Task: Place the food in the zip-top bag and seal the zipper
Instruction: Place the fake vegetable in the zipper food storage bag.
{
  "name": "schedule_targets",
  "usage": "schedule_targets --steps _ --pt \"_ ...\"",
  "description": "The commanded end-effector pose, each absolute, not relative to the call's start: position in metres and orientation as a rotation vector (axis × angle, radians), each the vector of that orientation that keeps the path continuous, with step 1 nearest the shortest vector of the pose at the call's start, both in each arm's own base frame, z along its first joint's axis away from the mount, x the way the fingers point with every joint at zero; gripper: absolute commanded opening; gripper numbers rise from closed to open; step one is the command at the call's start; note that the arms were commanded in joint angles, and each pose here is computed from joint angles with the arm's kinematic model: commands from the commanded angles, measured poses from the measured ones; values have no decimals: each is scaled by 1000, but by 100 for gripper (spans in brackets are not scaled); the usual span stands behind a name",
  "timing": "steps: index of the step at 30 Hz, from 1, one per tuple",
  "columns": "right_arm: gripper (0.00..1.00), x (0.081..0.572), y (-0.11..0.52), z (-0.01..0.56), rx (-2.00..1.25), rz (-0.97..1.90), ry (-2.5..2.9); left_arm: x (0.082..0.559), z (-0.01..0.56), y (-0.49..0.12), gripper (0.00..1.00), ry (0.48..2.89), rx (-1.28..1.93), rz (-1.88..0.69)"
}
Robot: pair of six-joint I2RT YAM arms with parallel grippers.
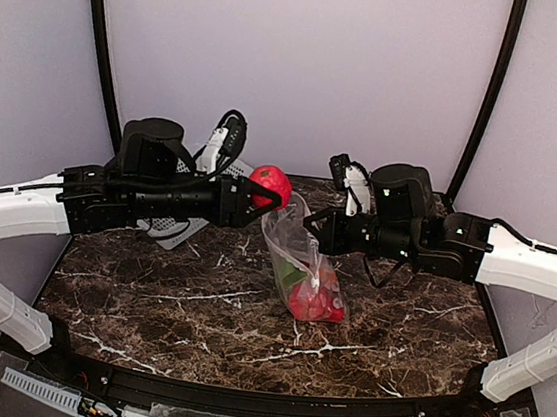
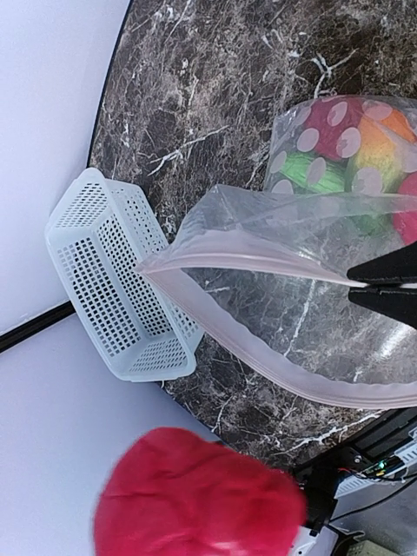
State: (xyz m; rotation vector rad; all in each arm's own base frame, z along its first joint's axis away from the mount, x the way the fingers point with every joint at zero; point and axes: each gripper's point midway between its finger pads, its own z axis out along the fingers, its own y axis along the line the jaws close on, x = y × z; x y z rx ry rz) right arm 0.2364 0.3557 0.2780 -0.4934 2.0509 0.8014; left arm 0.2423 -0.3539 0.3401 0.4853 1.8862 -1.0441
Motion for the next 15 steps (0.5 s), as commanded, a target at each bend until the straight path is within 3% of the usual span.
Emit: schedule_targets --steps 1,15 --pt "0 237 355 291 -469 847 2012 227 310 -368 56 2002 512 -1013" --pt "0 235 351 295 -463 848 2001 237 284 -385 63 2101 541 -907"
